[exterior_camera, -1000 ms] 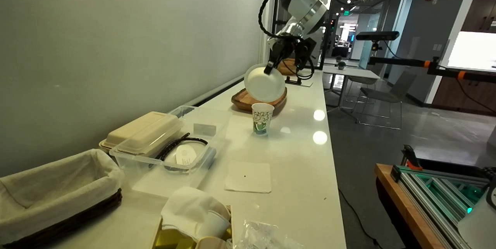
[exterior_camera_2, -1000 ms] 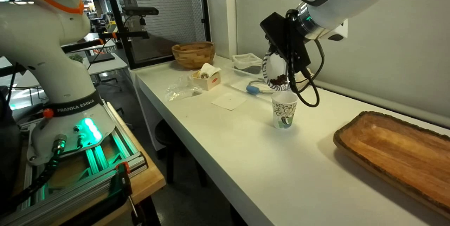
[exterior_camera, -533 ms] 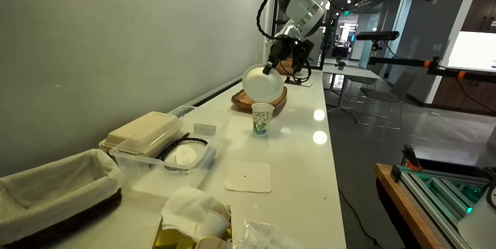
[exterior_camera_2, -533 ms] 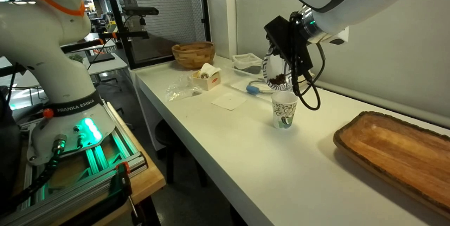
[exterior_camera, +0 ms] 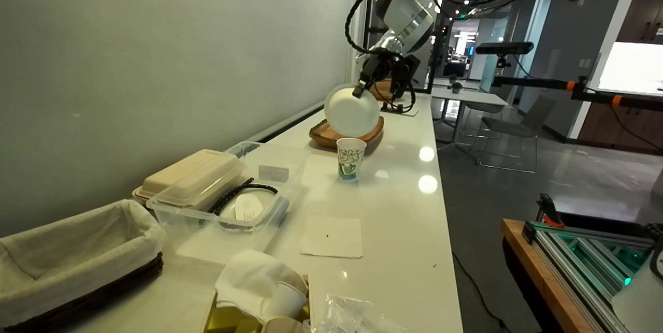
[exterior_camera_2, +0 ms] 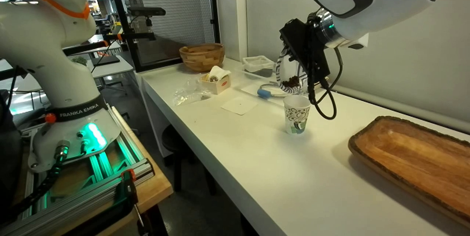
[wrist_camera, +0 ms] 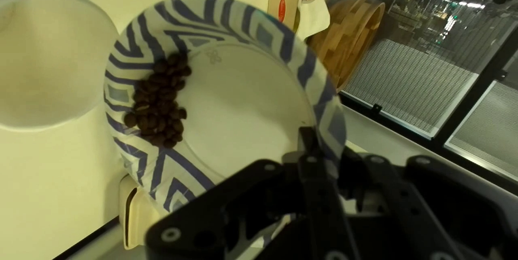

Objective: Pour the contents in the bowl into the coffee cup.

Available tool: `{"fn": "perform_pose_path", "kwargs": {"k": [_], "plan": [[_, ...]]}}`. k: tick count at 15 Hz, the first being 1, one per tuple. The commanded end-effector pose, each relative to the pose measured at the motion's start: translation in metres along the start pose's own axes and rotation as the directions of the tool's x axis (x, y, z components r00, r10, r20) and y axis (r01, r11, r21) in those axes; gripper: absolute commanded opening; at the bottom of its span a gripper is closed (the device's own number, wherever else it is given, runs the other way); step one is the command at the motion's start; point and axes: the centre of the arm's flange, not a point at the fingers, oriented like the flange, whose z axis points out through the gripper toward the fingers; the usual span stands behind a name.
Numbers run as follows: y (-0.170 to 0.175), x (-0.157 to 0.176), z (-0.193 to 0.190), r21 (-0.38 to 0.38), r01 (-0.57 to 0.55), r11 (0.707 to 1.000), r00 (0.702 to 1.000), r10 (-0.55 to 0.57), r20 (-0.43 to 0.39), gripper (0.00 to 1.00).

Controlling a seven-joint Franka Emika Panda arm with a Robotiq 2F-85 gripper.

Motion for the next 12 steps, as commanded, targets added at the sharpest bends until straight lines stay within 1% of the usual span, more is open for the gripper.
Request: {"fn": "perform_pose_path", "kwargs": {"k": [1,6,12], "plan": [[0.0104,0.004,-0.0057,0.054,0.0,0.999,1.0,0.001,-0.017,0.02],[0.012,0.0032,-0.0051,0.095,0.008,0.995,1.0,-0.006,-0.022,0.02],[0.0146,0.0024,-0.005,0.117,0.005,0.993,1.0,-0.002,-0.027,0.02]]}}
